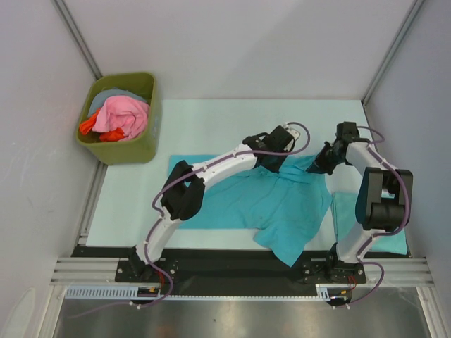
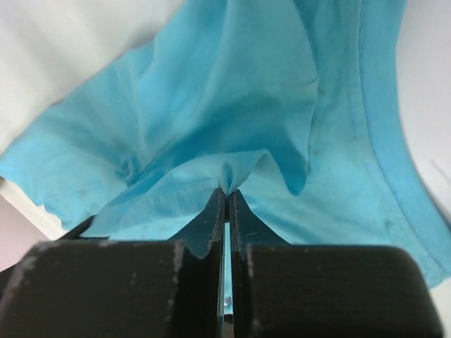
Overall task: Fold and stack the t-shirts
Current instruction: Fold the tshirt
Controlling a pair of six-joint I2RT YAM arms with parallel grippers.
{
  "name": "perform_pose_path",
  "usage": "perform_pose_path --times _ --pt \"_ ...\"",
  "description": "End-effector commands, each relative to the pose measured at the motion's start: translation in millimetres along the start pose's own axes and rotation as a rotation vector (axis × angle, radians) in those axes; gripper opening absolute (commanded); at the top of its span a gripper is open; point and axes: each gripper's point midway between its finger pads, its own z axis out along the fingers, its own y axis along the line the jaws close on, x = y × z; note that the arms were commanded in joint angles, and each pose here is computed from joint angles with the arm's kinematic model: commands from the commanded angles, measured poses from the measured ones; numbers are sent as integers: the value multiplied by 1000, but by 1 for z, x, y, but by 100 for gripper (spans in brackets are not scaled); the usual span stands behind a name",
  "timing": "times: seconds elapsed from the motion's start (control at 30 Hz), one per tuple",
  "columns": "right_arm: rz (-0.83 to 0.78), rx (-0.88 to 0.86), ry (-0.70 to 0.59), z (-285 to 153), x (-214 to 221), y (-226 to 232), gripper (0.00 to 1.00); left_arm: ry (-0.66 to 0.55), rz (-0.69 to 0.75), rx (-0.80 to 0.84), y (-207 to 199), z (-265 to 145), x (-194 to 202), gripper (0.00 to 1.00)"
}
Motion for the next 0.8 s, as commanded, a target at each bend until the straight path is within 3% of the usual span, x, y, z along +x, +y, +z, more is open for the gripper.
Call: perform_pose_path --times 0.0,0.37,0.5,0.57,0.77 --pt "9 3 -25 7 -20 3 0 8 0 43 5 7 -10 13" --pt "2 -24 -40 21 -51 18 1 32 -48 63 16 30 -8 17" --pt "-14 -16 -48 31 -64 18 13 -11 -110 -55 39 24 -24 35" --pt "-21 -6 -47 39 -71 16 24 -58 -136 -137 59 14 -41 45" --pt "-92 58 -75 17 -94 22 49 -125 -190 -280 103 -29 -58 50"
